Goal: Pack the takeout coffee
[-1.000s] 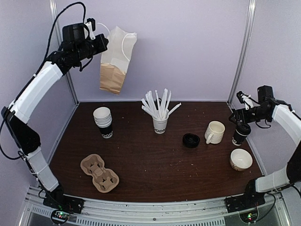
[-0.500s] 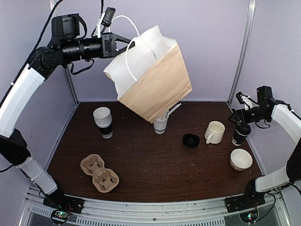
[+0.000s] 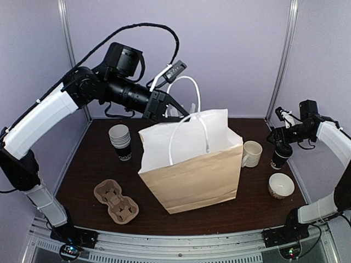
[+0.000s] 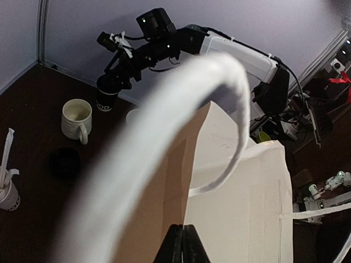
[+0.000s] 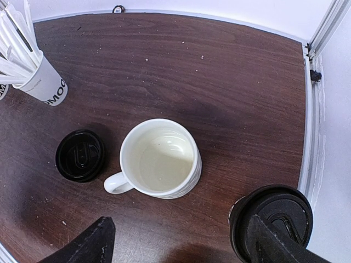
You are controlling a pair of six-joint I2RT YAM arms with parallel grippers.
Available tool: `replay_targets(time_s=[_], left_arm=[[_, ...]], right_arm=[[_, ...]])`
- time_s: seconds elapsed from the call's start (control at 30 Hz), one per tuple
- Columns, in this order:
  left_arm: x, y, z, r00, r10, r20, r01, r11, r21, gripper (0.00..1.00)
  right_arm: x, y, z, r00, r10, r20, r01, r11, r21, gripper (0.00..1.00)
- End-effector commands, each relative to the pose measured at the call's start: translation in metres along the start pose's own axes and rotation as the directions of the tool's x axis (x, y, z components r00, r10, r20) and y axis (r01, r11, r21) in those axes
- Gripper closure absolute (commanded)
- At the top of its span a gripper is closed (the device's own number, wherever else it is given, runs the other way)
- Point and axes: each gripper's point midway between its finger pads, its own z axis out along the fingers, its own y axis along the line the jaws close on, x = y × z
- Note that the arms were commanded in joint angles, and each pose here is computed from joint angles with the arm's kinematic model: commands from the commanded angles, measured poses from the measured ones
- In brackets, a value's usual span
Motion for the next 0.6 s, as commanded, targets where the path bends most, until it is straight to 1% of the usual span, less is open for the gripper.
replay_targets(time_s=[0.0,0.1,0.23,0.57], left_arm=[[0.035,0.013,0.036,0.990,0.013,-0.142,-0.008,0.999,0.031,1.00],[0.053,0.028,0.056,0.975,-0.017,-0.220,0.027,0.999,0.043,1.00],[0.066,0.043,0.072,0.958,-0.029,-0.287,0.041,0.999,0.035,1.00],[0.068,0.071,0.085,0.950,-0.061,-0.308,0.073,0.997,0.028,1.00]], right_arm=[[-0.001,-0.003,0.001,1.000,-0.019,0.007,0.019,1.000,0.013,0.13],[-0.001,-0.002,0.002,1.000,-0.018,0.004,0.018,1.000,0.010,0.13],[0.000,-0.002,0.002,1.000,-0.020,0.004,0.020,1.000,0.009,0.13],[0.001,0.000,0.003,1.000,-0.021,0.003,0.021,1.000,-0.002,0.13]])
